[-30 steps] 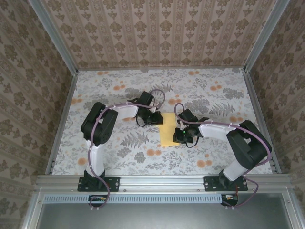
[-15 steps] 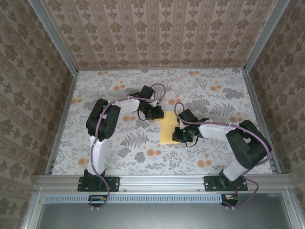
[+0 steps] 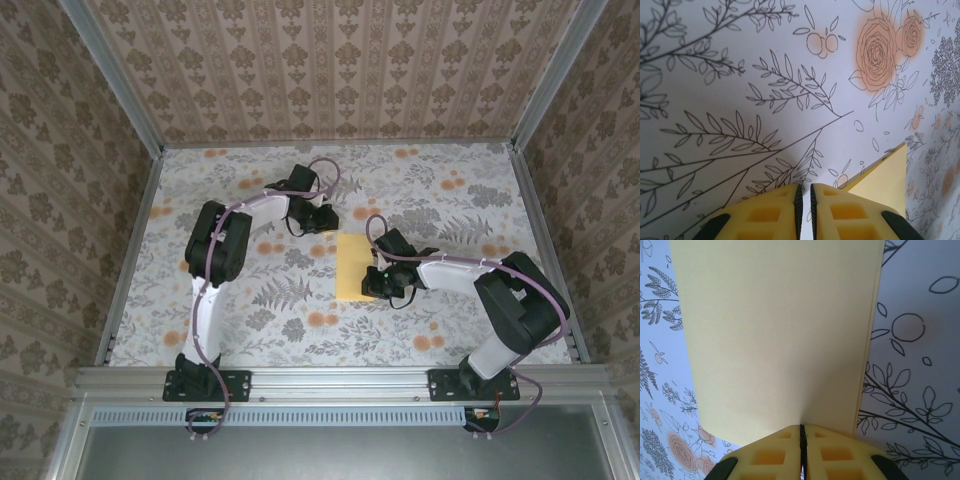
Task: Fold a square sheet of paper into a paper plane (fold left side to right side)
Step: First fold the square sheet of paper in half at the center of the table, then fold the triangle a second time at the center of the table.
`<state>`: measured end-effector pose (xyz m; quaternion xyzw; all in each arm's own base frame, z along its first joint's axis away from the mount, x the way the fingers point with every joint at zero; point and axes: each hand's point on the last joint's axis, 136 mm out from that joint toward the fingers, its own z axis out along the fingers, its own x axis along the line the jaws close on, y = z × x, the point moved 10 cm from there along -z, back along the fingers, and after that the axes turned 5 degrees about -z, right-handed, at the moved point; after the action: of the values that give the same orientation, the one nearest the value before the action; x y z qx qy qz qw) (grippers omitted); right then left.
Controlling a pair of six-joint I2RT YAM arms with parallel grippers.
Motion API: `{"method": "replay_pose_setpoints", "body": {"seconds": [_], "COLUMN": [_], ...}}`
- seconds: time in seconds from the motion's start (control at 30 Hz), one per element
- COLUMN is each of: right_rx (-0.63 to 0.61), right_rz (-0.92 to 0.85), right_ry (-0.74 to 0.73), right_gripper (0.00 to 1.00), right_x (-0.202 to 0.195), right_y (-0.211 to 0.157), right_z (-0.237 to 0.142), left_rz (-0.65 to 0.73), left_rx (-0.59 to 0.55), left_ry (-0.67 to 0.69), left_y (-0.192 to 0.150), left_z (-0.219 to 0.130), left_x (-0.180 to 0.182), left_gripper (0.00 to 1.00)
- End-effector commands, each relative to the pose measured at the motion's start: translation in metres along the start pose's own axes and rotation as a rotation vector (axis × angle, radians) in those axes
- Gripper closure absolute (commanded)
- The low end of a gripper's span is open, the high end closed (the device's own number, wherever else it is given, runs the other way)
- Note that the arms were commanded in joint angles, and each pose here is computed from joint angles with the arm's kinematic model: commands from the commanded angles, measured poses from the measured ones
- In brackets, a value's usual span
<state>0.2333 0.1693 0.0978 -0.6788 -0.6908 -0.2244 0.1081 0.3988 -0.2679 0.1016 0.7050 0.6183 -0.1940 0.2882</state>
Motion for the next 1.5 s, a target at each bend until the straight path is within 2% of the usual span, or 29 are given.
{"method": "replay_pose_setpoints", "body": {"seconds": [0.0, 0.3, 0.4, 0.6, 0.73, 0.87, 0.97, 1.23, 1.33, 1.47], "right_rx": [0.163, 0.021, -0.076, -0.274, -0.4, -0.464, -0.467, -0.288, -0.198, -0.079], "right_rz": [0.068, 0.045, 0.008, -0.051, -0.047, -0.031, -0.013, 0.051, 0.076, 0.09], "right_ry": [-0.148, 0.018, 0.045, 0.013, 0.018, 0.024, 0.031, 0.039, 0.058, 0.121], "right_gripper": [0.89, 0.86, 0.77, 0.57, 0.38, 0.17, 0.02, 0.02, 0.1, 0.25], "right_x": [-0.028, -0.002, 0.008, 0.015, 0.013, 0.007, 0.002, -0.013, -0.012, -0.007], "right_y": [-0.035, -0.01, 0.0, 0.014, 0.017, 0.016, 0.012, 0.003, 0.002, 0.006], "right_z": [0.013, 0.003, -0.012, -0.046, -0.07, -0.084, -0.088, -0.081, -0.074, -0.059], "left_rz": [0.005, 0.057, 0.065, 0.056, 0.067, 0.062, 0.066, 0.04, 0.035, 0.024], "left_rx": [-0.038, -0.126, -0.139, -0.101, -0.06, -0.021, 0.004, 0.04, 0.045, 0.053], "left_ry": [0.077, 0.051, 0.026, -0.042, -0.047, -0.052, -0.04, 0.026, 0.041, 0.043], "left_y": [0.009, 0.001, -0.012, -0.047, -0.061, -0.063, -0.061, -0.066, -0.071, -0.077], "left_z": [0.002, -0.053, -0.069, -0.071, -0.056, -0.032, -0.016, 0.003, 0.004, 0.006], "left_x": [0.017, -0.006, -0.014, -0.026, -0.034, -0.038, -0.039, -0.024, -0.02, -0.015], "left_gripper": [0.83, 0.79, 0.79, 0.79, 0.79, 0.8, 0.81, 0.82, 0.82, 0.82]}}
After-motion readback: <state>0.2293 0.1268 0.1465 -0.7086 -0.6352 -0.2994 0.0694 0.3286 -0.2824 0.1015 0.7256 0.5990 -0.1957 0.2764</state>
